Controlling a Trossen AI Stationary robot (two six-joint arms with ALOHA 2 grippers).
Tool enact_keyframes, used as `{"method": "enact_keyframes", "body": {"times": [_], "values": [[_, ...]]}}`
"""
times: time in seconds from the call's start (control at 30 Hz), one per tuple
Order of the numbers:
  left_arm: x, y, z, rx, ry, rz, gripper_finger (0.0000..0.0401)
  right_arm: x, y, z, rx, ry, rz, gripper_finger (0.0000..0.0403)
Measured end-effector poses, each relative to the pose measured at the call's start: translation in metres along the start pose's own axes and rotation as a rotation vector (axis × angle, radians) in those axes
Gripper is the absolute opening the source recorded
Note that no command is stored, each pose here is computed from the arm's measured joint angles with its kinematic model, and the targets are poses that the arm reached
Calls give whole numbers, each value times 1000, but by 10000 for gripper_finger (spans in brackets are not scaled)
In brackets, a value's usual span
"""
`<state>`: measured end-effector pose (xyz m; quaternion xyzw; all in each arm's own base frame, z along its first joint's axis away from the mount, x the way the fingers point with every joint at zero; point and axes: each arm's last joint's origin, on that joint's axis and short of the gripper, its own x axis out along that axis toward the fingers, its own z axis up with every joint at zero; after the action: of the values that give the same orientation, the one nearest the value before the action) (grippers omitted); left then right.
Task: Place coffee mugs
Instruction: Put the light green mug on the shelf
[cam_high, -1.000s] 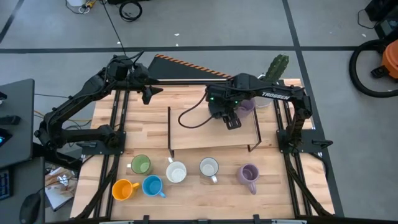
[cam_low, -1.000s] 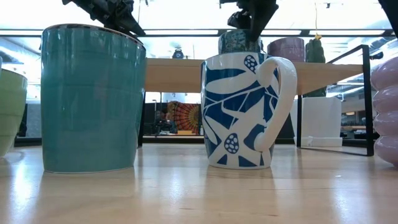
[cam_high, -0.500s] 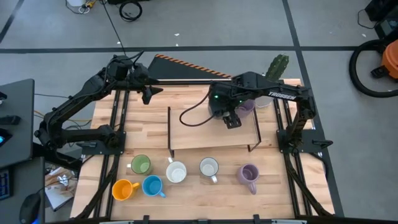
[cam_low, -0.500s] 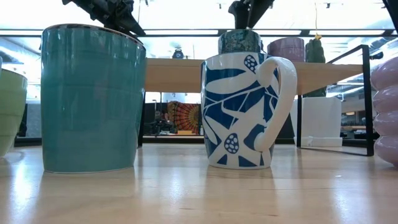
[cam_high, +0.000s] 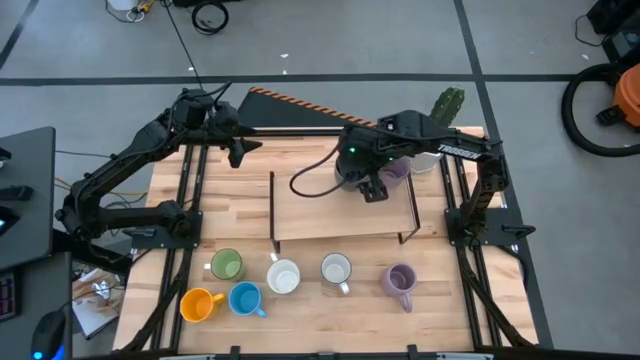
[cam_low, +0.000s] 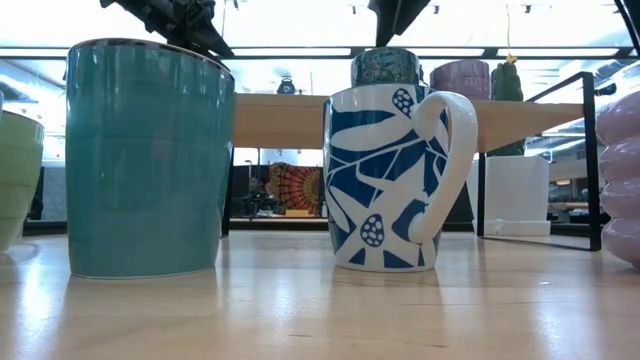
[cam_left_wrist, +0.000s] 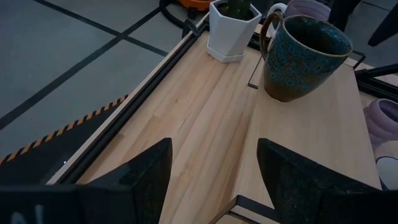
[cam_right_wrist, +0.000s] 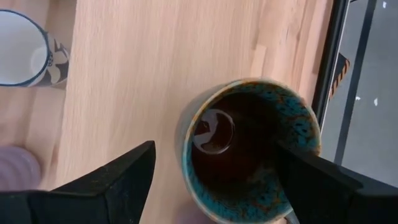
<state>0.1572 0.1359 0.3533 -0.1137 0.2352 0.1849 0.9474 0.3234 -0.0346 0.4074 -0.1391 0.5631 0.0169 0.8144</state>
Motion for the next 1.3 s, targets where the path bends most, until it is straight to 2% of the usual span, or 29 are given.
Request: {"method": "enact_keyframes", "body": {"times": [0.37,0.67,0.97,1.1,1.3], "values": [[0,0,1,11,-9,0,243,-31,-3,-9,36,-156,-78,327],[0,0,1,6,-6,1,243,-26,-1,-16,66,-291,-127,326],[5,1,1,66,-63,3,243,-26,21,-34,67,-519,-215,326],[6,1,3,83,-93,1,243,-34,33,-47,130,-596,-293,326],[7,-5,7,81,-134,-22,243,-24,52,-55,202,-617,-305,326]]}}
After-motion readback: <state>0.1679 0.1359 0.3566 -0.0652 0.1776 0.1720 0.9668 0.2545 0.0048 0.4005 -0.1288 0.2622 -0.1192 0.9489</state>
